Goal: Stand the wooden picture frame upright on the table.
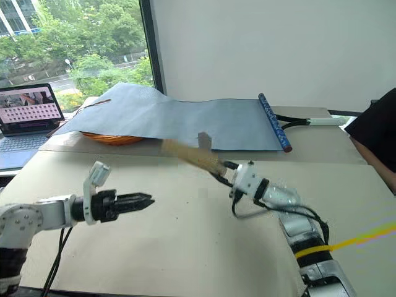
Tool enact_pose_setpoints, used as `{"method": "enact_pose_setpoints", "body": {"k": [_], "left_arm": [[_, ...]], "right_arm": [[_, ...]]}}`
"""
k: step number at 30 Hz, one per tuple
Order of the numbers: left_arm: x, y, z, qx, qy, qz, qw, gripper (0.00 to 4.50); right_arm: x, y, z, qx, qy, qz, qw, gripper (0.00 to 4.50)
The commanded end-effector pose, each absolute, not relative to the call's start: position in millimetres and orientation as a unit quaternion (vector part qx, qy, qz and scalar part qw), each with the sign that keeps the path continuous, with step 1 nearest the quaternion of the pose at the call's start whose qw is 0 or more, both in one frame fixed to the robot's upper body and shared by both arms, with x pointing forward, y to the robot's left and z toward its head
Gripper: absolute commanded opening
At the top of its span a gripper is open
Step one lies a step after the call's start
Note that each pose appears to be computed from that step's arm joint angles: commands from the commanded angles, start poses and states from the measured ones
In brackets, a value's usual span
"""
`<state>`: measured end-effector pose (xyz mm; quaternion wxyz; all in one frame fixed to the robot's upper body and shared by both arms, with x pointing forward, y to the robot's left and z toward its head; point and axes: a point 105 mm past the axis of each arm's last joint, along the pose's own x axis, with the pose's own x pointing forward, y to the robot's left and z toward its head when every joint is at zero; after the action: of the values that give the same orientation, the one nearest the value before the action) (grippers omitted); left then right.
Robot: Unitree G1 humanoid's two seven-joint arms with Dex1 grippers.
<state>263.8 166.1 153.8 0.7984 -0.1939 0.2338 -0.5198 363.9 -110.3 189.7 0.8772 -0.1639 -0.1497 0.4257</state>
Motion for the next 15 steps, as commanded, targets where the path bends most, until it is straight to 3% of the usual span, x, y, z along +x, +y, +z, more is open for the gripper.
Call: {"method": "enact_pose_setpoints", "body": {"k": [1,9,15], "left_arm": [[264,167,168,-0.165,0.186,-0.524,0.815,4.5],[256,165,168,-0.18,0.169,-0.529,0.812,4.5],[254,169,169,-0.183,0.165,-0.527,0.813,4.5]], "right_arm": [[375,-112,198,-0.036,-0.079,0.452,0.888,1.26],[385,-106,158,0.082,0.089,0.467,0.876,1.26],[370,-104,130,0.121,0.157,0.488,0.85,1.25]]}}
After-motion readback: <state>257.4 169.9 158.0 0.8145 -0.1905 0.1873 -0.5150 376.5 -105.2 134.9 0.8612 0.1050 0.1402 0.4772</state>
